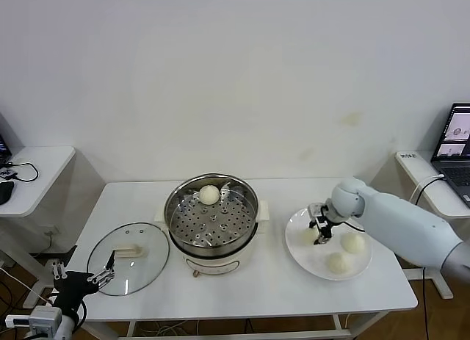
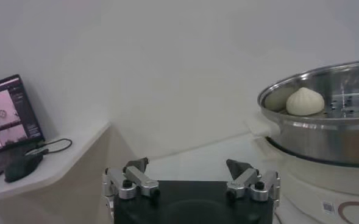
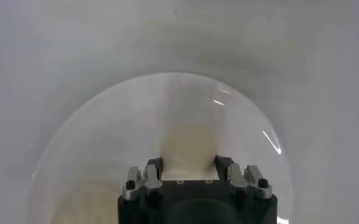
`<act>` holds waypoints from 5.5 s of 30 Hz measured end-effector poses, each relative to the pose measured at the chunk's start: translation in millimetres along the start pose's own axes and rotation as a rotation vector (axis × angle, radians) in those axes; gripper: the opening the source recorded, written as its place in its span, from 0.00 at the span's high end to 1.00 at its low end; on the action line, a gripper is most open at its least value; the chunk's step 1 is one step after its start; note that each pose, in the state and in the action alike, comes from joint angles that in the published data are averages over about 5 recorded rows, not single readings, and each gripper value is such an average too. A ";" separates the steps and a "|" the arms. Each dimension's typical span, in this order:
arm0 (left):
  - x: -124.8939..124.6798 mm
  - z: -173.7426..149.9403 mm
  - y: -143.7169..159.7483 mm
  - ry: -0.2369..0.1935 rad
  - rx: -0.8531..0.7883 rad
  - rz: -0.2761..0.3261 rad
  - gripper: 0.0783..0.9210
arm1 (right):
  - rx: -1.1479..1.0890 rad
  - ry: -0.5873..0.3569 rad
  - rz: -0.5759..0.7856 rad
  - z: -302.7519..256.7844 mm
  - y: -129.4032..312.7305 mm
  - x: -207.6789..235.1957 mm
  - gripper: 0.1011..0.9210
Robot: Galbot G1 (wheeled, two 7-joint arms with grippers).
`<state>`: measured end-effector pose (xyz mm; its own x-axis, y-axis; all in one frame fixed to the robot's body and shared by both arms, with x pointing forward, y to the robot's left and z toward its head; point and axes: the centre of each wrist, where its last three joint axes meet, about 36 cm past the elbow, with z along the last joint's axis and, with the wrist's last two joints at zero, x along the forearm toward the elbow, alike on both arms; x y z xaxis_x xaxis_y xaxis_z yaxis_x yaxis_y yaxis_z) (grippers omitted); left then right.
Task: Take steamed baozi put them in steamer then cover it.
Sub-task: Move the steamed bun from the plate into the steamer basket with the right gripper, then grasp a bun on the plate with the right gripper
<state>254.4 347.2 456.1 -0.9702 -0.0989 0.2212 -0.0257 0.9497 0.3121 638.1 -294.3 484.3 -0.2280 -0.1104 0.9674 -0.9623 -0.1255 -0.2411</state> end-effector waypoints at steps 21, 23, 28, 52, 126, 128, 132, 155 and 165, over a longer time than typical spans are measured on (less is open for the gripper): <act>-4.6 -9.9 -1.0 -0.033 -0.006 0.014 0.12 | 0.071 -0.130 0.207 -97.6 -78.3 176.7 0.43; -5.4 -9.6 0.2 -0.032 -0.007 0.012 0.12 | 0.078 -0.151 0.206 -118.8 -82.4 181.4 0.42; -6.1 -11.3 3.8 -0.038 -0.007 0.005 0.12 | 0.094 -0.198 0.185 -176.2 -89.8 178.1 0.42; -7.8 -18.1 8.5 -0.060 0.011 -0.019 0.12 | 0.054 -0.202 0.069 -351.4 -75.4 70.0 0.42; 0.8 -19.4 -5.4 -0.030 -0.008 0.016 0.12 | 0.008 -0.004 -0.071 51.2 75.8 90.9 0.12; 1.3 -18.8 -5.5 -0.028 -0.008 0.015 0.12 | 0.005 0.003 -0.077 54.6 81.3 83.0 0.12; 2.4 -17.2 -5.7 -0.022 -0.006 0.011 0.12 | -0.001 0.015 -0.086 58.9 88.0 67.5 0.12; -0.4 -9.9 -2.5 -0.005 -0.002 -0.005 0.12 | -0.019 0.019 -0.107 48.7 81.8 3.0 0.16; -0.5 -9.5 -2.4 -0.004 -0.001 -0.006 0.12 | -0.039 0.026 -0.113 49.3 79.5 -0.9 0.32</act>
<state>257.3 342.1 464.1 -0.9711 -0.1032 0.2152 -0.0311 0.9487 0.3146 569.1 -352.7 460.5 -0.1214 -0.0723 0.9900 -0.9870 -0.0974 -0.1281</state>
